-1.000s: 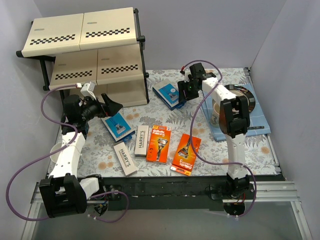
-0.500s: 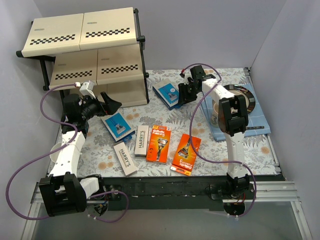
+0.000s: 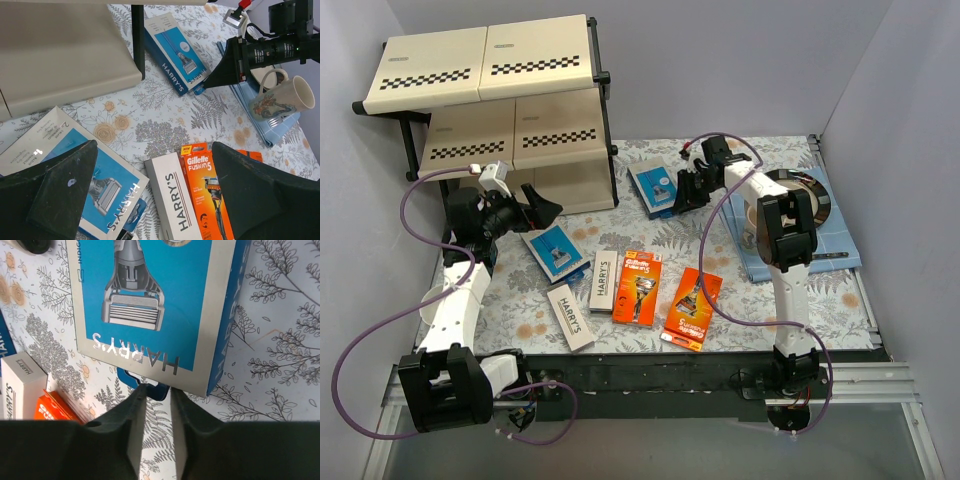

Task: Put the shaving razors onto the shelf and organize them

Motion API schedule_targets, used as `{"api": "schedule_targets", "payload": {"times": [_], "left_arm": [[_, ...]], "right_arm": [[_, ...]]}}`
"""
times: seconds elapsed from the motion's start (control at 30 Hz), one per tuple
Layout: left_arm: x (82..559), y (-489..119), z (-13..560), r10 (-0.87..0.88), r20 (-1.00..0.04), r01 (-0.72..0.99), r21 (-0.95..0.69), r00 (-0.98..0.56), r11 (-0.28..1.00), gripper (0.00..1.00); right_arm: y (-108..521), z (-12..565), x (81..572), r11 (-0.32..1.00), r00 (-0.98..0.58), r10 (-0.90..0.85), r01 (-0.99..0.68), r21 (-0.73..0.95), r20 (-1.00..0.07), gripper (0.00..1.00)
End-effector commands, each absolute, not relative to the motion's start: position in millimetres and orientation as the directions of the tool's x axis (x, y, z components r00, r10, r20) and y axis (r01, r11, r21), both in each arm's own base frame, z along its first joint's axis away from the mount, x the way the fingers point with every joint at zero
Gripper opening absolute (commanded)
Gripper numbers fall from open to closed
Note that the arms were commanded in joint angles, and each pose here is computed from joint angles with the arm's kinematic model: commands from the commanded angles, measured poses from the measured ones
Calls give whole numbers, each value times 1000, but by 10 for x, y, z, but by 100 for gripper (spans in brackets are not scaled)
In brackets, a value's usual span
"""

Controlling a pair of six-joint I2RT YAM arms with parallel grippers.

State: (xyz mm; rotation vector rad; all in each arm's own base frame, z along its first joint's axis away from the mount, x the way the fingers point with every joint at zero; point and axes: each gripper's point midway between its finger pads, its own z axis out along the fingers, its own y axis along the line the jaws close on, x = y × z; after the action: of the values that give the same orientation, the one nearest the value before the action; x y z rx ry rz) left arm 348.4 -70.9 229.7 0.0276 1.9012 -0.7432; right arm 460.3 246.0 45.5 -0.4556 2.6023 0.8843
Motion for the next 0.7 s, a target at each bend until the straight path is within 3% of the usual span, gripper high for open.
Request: {"api": "schedule_targets", "payload": {"times": [0.0, 0.03, 0.17, 0.53, 0.57, 0.6, 0.67], "left_arm": [[3530, -654, 2437, -285, -867, 351, -438, -410, 828, 98], [3524, -655, 2443, -284, -867, 351, -437, -409, 828, 98], [3505, -659, 2450, -283, -869, 354, -435, -406, 828, 98], [3428, -713, 2522, -289, -886, 394, -427, -362, 814, 98], [3409, -714, 2506, -290, -886, 393, -426, -362, 815, 98], [3399, -710, 2510, -288, -888, 394, -424, -358, 816, 98], [3372, -714, 2476, -289, -885, 390, -427, -365, 815, 98]], "right_arm": [[2505, 446, 4540, 710, -893, -173, -406, 576, -415, 27], [2513, 463, 4538, 701, -891, -173, -412, 583, -421, 19], [2571, 567, 4443, 659, -889, -181, -427, 619, -421, 1], [2360, 1002, 3564, 621, -891, -220, -442, 647, -397, 1], [2324, 999, 3538, 634, -887, -224, -447, 631, -404, 3], [2306, 1036, 3562, 647, -875, -229, -464, 606, -426, 22], [2308, 1157, 3774, 673, -794, -296, -568, 474, -532, 34]]}}
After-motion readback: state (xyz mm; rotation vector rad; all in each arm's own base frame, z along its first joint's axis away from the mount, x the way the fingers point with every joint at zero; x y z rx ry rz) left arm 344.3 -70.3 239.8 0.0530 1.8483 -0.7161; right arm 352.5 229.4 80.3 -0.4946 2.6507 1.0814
